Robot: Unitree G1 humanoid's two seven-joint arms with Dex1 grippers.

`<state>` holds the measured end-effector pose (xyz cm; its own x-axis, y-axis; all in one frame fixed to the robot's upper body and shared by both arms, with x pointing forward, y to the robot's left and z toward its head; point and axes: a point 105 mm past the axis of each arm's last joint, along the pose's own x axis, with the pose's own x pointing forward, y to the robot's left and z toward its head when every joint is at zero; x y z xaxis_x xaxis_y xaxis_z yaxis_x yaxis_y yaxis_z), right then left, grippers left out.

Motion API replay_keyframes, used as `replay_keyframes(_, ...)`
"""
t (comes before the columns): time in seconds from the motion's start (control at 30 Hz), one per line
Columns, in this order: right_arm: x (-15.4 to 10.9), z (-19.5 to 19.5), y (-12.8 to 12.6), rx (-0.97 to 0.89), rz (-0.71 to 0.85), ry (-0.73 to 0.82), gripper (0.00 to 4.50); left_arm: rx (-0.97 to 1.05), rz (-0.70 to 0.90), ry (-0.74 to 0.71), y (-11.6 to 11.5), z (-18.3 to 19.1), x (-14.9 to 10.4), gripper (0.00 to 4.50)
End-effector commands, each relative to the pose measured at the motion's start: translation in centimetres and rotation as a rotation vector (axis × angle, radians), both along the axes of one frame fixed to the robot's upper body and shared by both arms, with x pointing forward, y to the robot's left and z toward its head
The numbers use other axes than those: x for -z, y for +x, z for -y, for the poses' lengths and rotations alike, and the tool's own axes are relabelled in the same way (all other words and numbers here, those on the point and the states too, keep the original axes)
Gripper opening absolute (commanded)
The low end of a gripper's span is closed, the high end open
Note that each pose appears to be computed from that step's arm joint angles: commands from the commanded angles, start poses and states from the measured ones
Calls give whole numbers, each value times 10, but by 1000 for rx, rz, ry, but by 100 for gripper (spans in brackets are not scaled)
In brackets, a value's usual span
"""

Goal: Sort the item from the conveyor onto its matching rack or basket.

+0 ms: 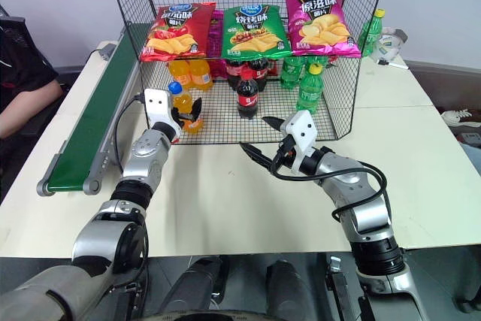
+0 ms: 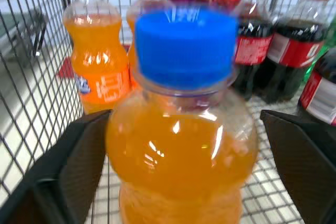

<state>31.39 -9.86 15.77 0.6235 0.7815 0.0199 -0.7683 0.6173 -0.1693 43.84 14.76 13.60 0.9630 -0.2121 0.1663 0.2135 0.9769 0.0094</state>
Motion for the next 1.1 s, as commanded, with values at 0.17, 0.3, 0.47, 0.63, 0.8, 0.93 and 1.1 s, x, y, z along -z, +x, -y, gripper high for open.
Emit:
replay_keyframes(0.17,-15,-1,-4,-16,65,4,450,-15,171,-8,-27,-19,-39,444)
replay_keyframes(0.3,-15,1,-4,-16,64,1,450,-19,215,-1,-46,-26,-54,444)
replay_keyframes(0.47,-17,7,-3,-3,65,-10,450,52,142,51,-69,-40,-57,444)
replay_keyframes(0.63,-17,30,-1,34,40,-41,450,153,-27,175,-97,-65,-40,444)
replay_keyframes(0.8,-12,52,-2,65,-2,-77,450,176,-128,187,-116,-87,-33,444)
replay_keyframes(0.93,-8,68,-5,87,-32,-111,450,183,-182,214,-126,-93,-22,444)
replay_keyframes(1.1,-9,74,-3,107,-27,-123,450,162,-183,196,-126,-96,-20,444)
